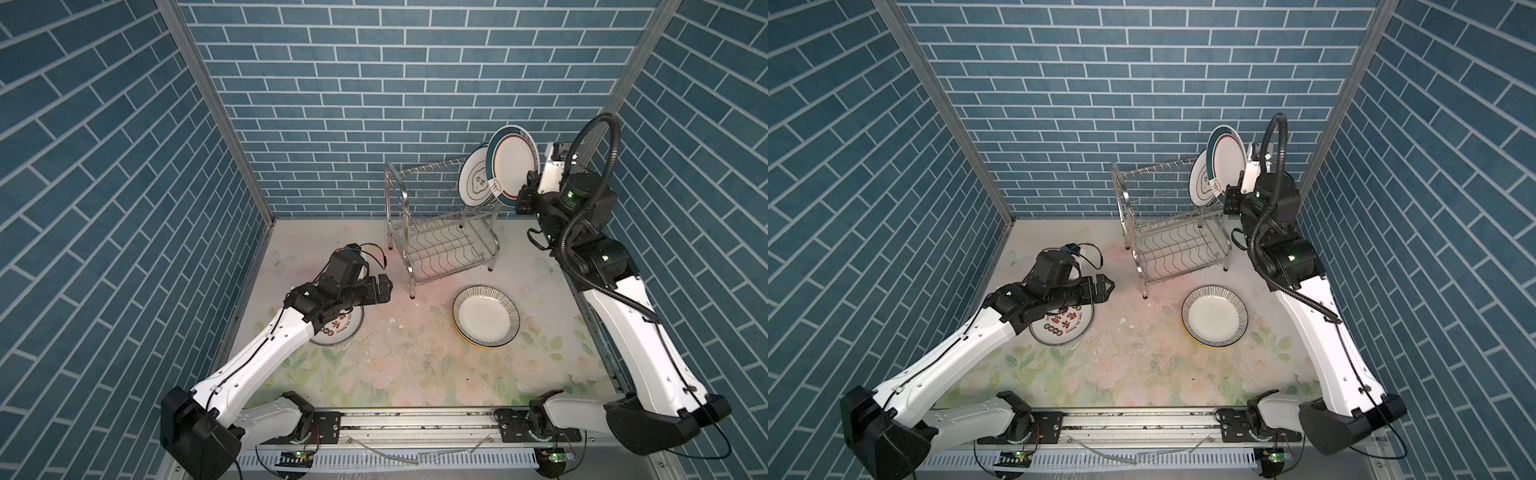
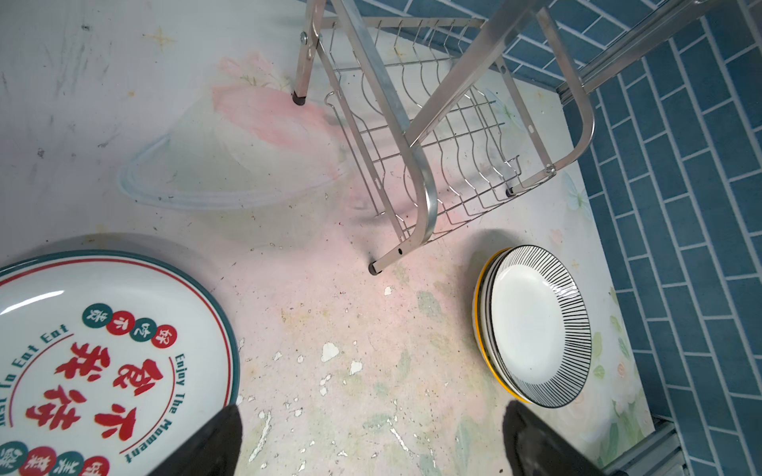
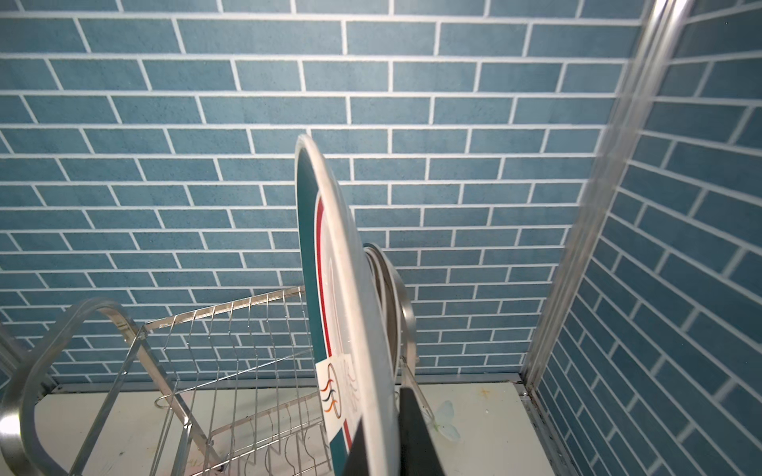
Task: Unload the plates from the dish rack
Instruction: Pick up the plate from the dish rack, then place the plate among the plates.
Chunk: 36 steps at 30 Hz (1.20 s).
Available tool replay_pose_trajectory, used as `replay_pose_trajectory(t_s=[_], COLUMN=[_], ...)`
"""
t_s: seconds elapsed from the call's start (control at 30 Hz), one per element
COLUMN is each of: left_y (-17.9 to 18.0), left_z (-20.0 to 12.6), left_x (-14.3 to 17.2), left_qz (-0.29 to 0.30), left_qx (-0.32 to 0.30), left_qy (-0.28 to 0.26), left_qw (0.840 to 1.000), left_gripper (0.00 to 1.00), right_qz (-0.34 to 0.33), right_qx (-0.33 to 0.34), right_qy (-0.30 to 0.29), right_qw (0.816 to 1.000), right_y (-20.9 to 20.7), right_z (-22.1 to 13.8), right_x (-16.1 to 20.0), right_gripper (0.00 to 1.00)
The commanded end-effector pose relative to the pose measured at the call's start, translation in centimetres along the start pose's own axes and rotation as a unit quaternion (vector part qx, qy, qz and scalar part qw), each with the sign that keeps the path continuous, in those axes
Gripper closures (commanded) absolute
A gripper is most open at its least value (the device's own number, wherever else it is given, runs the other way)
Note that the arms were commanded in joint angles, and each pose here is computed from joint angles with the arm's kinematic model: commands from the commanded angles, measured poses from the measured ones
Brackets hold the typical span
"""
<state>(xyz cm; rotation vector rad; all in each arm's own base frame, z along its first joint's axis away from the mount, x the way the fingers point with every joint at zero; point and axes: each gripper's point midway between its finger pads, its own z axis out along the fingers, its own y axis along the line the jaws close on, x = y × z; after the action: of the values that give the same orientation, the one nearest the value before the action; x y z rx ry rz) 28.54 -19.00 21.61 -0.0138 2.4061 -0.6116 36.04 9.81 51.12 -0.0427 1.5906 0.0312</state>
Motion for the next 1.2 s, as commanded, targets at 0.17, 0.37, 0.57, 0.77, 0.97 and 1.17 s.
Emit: replay_pose_trajectory(t_s=[0.17, 0.37, 0.57, 0.77, 0.97, 1.17], left_y=[2.3, 3.3, 4.1, 5.7, 5.7, 4.7], left_z=[1.5, 2.6, 2.7, 3.0, 3.2, 3.5], left_x=[3.4, 6.3, 7.8, 9.7, 10.2, 10.7], left_qz=[-0.022, -0.028, -0.035, -0.052, -0.058, -0.078], left_qx=[-0.005, 0.001, 0.004, -0.008, 0.003, 0.045], left_qy=[0.02, 0.054, 0.055, 0.055, 0.053, 0.05], left_qw=[1.0, 0.998, 0.998, 0.997, 0.997, 0.995], left_gripper=[0.01, 0.01, 0.01, 0.01, 0.01, 0.01], right_qz=[0.042, 0.074, 0.108, 0.173, 0.26, 0.318], right_qx=[0.104, 0.136, 0.118, 0.055, -0.06, -0.143], right_qy=[0.001, 0.054, 0.131, 0.247, 0.309, 0.342], right_qw=[0.994, 0.986, 0.978, 0.952, 0.913, 0.873], right_y=[-6.5, -9.1, -9.0, -5.9, -0.4, 4.0], right_z=[-7.4, -11.6, -14.1, -15.3, -15.3, -14.2], right_x=[5.1, 12.3, 19.7, 26.4, 29.1, 30.0], right_gripper=[0.94, 0.95, 0.95, 0.97, 0.97, 0.97])
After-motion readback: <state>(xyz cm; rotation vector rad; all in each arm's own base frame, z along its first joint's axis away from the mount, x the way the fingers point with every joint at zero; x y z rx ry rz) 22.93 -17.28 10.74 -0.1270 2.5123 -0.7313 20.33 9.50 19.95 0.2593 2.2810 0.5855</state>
